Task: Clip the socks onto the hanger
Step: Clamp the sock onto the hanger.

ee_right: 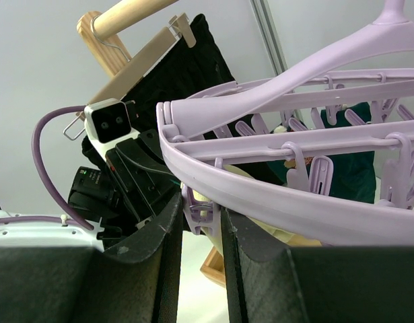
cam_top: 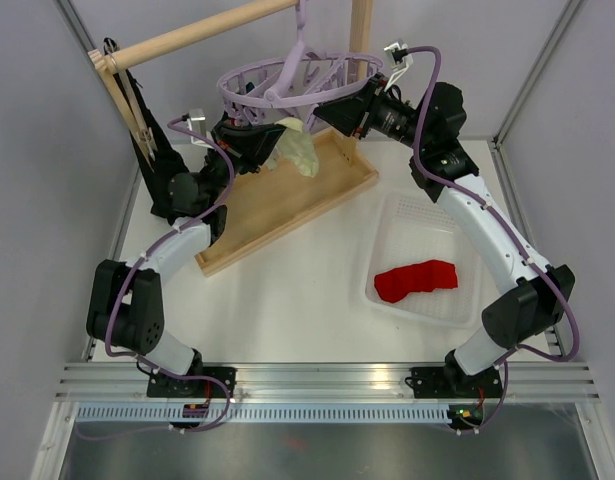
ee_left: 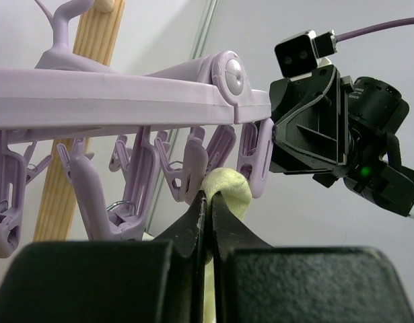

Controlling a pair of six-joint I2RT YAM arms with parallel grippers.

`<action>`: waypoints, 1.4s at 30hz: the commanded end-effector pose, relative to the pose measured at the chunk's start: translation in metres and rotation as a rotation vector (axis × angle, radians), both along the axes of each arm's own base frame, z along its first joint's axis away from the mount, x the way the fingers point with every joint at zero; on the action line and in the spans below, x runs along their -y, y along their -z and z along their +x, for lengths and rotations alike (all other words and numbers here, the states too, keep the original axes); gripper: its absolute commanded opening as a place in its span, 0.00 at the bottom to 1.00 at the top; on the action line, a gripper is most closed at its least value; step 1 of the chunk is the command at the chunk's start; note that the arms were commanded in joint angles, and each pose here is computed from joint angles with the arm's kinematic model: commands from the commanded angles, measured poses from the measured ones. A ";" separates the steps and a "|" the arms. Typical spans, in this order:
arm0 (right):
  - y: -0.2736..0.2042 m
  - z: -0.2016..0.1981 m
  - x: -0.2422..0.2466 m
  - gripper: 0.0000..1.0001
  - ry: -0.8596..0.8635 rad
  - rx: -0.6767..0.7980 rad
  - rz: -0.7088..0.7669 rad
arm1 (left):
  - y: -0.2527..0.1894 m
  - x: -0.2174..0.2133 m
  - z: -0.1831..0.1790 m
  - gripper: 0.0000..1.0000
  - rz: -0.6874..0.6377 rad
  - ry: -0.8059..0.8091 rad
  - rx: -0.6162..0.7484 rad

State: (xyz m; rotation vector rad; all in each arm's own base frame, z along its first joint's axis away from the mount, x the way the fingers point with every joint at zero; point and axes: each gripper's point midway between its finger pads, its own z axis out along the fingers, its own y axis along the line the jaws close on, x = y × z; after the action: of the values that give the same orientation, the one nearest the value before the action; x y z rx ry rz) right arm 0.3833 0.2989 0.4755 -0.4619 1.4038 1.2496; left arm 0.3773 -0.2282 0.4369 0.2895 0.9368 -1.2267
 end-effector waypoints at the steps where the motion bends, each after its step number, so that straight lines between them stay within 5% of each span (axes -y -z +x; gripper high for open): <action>1: -0.029 0.000 0.004 0.00 0.010 0.077 0.049 | -0.063 -0.016 -0.057 0.02 -0.125 0.012 0.361; 42: -0.040 -0.011 0.007 0.00 -0.005 0.100 0.065 | -0.056 0.015 -0.048 0.02 -0.048 0.030 0.306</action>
State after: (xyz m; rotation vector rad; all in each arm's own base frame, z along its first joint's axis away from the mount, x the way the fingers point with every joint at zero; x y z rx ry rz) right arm 0.3817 0.2996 0.4768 -0.4601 1.4029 1.2660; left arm 0.3652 -0.2519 0.4467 0.3427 0.9017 -1.2578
